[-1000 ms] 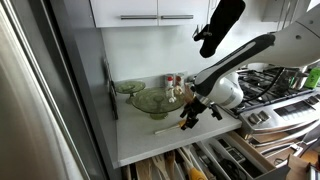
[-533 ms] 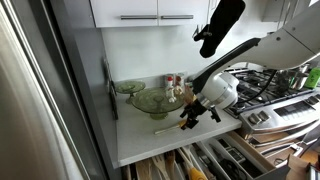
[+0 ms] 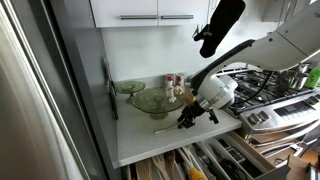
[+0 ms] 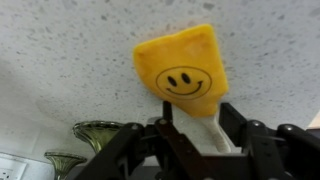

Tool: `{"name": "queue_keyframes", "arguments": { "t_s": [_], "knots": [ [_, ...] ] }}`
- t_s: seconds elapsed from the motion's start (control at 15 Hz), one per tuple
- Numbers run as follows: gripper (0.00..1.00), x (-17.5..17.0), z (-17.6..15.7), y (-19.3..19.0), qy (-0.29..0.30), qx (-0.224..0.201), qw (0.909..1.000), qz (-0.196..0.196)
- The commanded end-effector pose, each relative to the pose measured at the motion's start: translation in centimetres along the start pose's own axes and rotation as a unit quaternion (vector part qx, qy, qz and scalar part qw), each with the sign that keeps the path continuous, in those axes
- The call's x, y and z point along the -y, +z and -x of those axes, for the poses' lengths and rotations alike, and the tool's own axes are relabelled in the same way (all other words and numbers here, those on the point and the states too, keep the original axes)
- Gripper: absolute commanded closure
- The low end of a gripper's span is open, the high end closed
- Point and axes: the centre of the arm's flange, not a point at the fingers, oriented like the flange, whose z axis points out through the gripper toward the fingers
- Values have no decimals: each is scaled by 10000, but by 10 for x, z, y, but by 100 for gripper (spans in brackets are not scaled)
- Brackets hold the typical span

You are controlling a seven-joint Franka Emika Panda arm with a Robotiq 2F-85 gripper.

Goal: Open the top drawer and put the silicone spatula in it then close it

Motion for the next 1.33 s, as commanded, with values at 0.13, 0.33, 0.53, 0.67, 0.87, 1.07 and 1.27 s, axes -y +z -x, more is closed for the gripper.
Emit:
{"name": "queue_keyframes", "arguments": {
  "t_s": [0.13,0.33,0.53,0.67,0.87,1.07,1.27],
  "knots": [
    [92,0,12,6,-37,59,9998,-186],
    [93,7,10,-5,-43,264,9991,-340],
    [94,15,8,-19,-44,594,9971,-477],
    [97,22,5,-28,43,758,9957,-521],
    [95,38,7,-41,57,987,9923,-752],
    [95,56,8,-52,148,1118,9888,-972],
    [95,76,4,-63,334,1092,9880,-1044]
  ]
}}
